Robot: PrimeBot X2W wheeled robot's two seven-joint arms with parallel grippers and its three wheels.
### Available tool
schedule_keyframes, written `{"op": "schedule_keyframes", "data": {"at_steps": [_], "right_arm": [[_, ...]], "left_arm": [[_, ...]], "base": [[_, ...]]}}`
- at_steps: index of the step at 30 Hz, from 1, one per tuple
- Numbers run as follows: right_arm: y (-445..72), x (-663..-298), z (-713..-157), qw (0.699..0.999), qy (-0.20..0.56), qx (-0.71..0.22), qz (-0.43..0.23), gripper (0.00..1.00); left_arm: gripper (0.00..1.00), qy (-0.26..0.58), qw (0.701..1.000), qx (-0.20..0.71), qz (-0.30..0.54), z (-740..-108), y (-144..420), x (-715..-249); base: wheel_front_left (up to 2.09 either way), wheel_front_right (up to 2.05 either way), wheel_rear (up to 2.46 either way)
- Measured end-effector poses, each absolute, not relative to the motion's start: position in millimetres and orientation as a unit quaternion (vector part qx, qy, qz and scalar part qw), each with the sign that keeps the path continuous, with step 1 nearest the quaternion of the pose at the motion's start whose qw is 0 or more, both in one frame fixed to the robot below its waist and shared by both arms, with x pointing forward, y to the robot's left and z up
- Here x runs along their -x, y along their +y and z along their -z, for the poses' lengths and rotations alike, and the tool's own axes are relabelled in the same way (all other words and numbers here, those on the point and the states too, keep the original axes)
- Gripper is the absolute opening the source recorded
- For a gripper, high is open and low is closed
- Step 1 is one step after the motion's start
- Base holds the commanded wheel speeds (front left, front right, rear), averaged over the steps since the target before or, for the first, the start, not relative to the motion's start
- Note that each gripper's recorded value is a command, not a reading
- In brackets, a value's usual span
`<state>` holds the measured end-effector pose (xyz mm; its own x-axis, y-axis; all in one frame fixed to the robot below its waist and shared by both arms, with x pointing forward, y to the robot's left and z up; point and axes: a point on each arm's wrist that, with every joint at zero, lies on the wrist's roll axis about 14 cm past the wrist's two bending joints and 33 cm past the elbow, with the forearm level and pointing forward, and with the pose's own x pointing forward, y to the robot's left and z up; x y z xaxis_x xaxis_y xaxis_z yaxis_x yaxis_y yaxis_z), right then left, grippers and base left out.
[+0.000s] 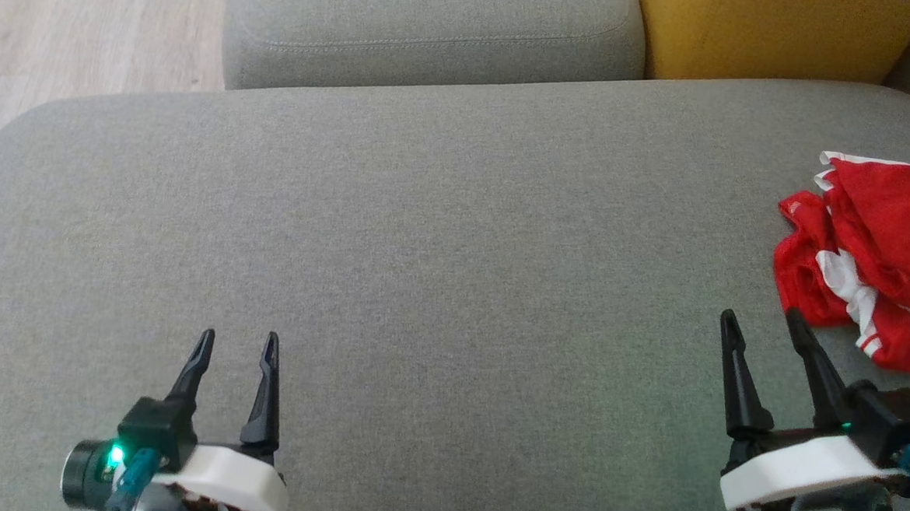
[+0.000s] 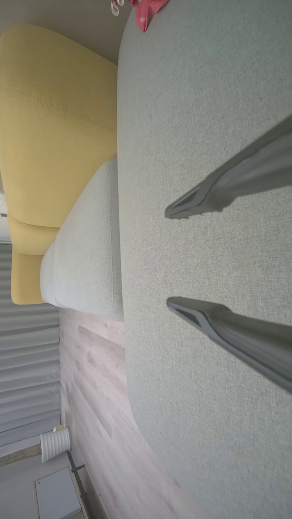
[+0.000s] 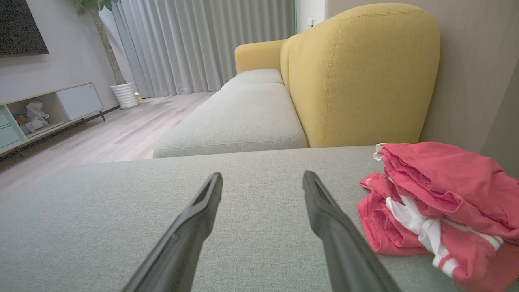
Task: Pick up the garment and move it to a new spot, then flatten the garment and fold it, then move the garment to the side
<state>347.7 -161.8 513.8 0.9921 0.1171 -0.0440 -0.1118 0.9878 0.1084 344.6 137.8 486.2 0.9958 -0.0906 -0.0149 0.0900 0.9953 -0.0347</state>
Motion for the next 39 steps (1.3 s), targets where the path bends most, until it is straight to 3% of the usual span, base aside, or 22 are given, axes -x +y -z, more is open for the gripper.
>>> {"op": "schedule_keyframes", "data": {"at_steps": [21, 22, 28, 39], "right_arm": [[-160, -351, -509, 0.996, 0.033, -0.053, -0.059, 1.0], [-160, -350, -506, 0.996, 0.037, -0.053, -0.059, 0.0], [-159, -339, -471, 0.992, 0.093, -0.066, -0.056, 0.0], [-160, -339, -468, 0.985, 0.096, -0.134, -0.049, 0.0]], "left_arm": [[1.0, 0.015, 0.999, 0.015, 0.044, -482, 137, -344], [0.0, 0.019, 0.999, 0.015, 0.044, -479, 137, -344], [0.0, 0.079, 0.996, 0.025, 0.042, -444, 134, -326], [0.0, 0.103, 0.99, 0.088, 0.028, -437, 139, -326]], "base": [[0.0, 0.0, 0.0], [0.0, 0.0, 0.0], [0.0, 0.0, 0.0], [0.0, 0.0, 0.0]]}}
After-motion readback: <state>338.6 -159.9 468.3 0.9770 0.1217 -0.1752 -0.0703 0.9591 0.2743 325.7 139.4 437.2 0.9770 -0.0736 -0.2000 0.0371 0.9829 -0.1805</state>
